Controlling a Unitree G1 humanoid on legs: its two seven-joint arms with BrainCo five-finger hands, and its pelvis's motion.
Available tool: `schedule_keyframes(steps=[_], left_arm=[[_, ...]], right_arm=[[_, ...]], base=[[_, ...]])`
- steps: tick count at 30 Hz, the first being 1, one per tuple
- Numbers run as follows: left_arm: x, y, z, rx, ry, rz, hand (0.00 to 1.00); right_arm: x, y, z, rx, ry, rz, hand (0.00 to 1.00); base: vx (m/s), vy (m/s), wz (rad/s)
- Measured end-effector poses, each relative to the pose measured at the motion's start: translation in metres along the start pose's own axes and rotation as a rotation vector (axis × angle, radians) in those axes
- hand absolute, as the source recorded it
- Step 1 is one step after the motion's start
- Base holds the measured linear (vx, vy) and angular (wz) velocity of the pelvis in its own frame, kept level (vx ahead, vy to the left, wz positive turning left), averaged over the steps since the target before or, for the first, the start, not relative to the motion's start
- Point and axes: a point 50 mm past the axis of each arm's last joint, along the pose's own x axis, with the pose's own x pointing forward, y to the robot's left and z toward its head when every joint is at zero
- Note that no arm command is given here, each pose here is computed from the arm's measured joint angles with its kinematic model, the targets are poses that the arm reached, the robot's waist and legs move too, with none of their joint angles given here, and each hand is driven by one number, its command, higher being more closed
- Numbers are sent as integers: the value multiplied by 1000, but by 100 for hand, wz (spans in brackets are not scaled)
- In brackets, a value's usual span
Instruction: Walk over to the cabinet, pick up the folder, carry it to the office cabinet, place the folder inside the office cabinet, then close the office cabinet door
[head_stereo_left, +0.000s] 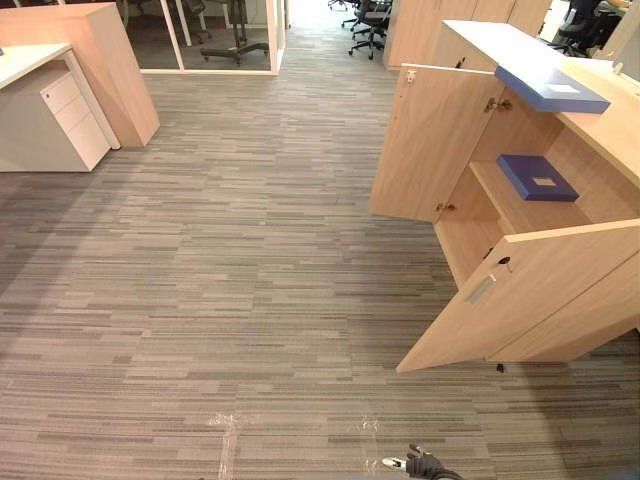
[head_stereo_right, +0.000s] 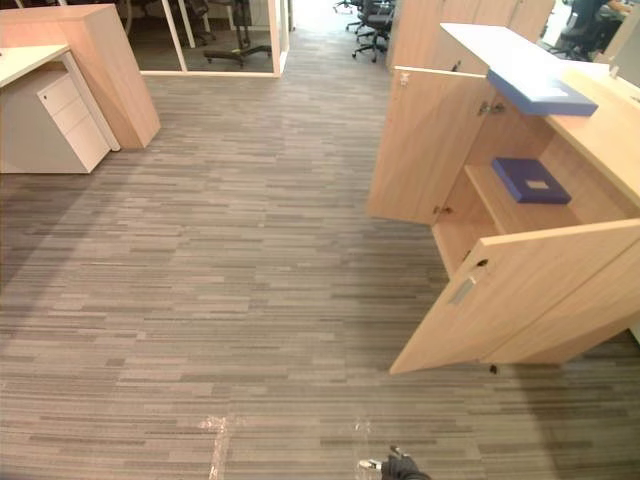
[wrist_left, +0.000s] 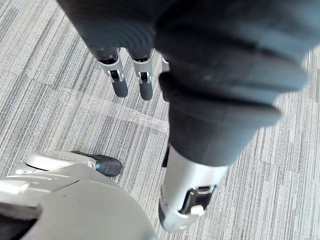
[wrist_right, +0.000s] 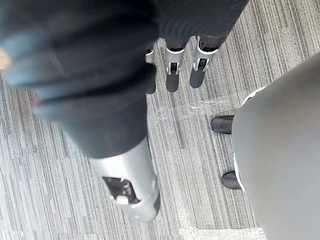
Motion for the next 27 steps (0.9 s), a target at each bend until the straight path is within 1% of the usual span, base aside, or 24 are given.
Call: schedule_keyframes(steps=[12, 20, 25, 27], left_arm=[[0, 4, 0, -71, -3, -4, 0], [0, 6, 1, -92, -8, 7, 0], [2, 3, 20, -111, -81, -3, 0], [3, 1, 27, -161, -109, -3, 0]], right_arm=[[0, 4, 0, 6, -2, 11, 0], [0, 6, 0, 12, -5, 15, 0], [2, 8, 17, 1, -55, 24, 0], [2, 1, 20, -3, -63, 6, 0]], base=[[0, 0, 0], [-1, 2, 1], [-73, 53, 13], [-46, 107, -4]])
